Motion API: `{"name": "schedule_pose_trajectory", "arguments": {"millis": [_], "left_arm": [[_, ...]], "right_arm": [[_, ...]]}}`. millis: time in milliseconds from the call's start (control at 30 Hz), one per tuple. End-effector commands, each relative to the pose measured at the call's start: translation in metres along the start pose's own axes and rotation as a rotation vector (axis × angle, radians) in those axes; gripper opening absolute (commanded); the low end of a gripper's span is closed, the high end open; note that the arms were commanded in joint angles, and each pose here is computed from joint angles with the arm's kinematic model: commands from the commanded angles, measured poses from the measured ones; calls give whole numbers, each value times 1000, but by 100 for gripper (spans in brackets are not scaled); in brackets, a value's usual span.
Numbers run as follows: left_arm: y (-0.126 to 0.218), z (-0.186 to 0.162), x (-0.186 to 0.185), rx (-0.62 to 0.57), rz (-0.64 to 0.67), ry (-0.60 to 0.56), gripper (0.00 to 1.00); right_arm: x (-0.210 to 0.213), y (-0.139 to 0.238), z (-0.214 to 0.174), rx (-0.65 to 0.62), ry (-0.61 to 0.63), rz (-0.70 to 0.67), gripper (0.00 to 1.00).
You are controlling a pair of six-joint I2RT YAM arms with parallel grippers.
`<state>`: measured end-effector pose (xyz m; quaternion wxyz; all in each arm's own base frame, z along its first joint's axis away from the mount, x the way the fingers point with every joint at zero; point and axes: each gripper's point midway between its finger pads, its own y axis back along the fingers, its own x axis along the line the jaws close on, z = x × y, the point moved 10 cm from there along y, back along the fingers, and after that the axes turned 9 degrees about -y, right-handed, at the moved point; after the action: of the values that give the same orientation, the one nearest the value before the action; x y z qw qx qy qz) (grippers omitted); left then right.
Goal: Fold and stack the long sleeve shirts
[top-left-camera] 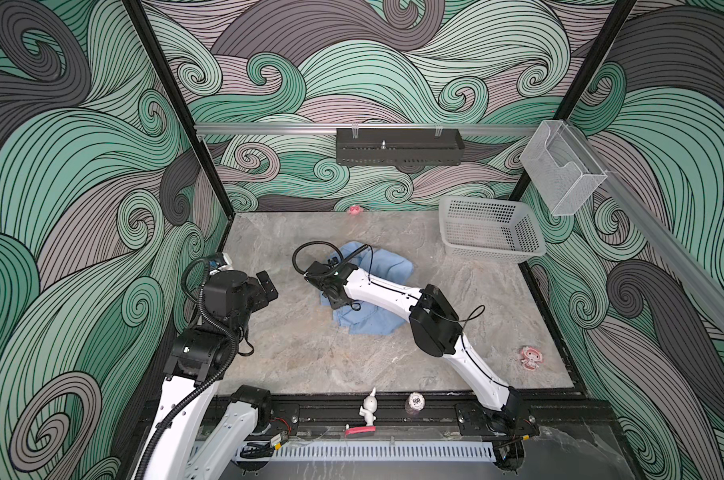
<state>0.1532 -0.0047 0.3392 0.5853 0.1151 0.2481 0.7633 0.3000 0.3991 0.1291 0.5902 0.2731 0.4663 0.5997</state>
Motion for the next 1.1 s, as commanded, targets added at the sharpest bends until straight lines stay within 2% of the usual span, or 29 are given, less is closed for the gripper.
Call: {"name": "schedule_pose_trajectory", "arguments": {"millis": [0,100,167,200,300,433,600,700,833,1067], "left_arm": [[1,-4,5,9,38,0,99],[-1,-5,4,12,29,1,98],[-2,-5,4,13,25,1,98],[-3,-5,3,14,24,0,99],[-6,-4,1,19,10,-2,99],[-16,-7,-8,52,-52,-7,99],[-43,-21,-31,158,-253,-11,99],[-67,-36,-48,251,-385,50,98],[-98,-57,-68,377,-510,110,98],[-151,-105,-103,603,-553,106,95]], "right_arm": [[-17,-4,6,-27,-26,-115,59],[-24,-5,6,-10,-36,-116,42],[-30,9,9,-23,-39,-99,21],[-33,19,10,-29,-40,-84,13],[-49,58,16,-56,-43,-14,0],[-85,114,17,-81,-79,148,0],[-143,150,8,-79,-175,384,0],[-186,148,-1,-56,-269,511,0],[-244,122,-17,-55,-430,620,0],[-305,97,-35,-96,-604,730,0]]}}
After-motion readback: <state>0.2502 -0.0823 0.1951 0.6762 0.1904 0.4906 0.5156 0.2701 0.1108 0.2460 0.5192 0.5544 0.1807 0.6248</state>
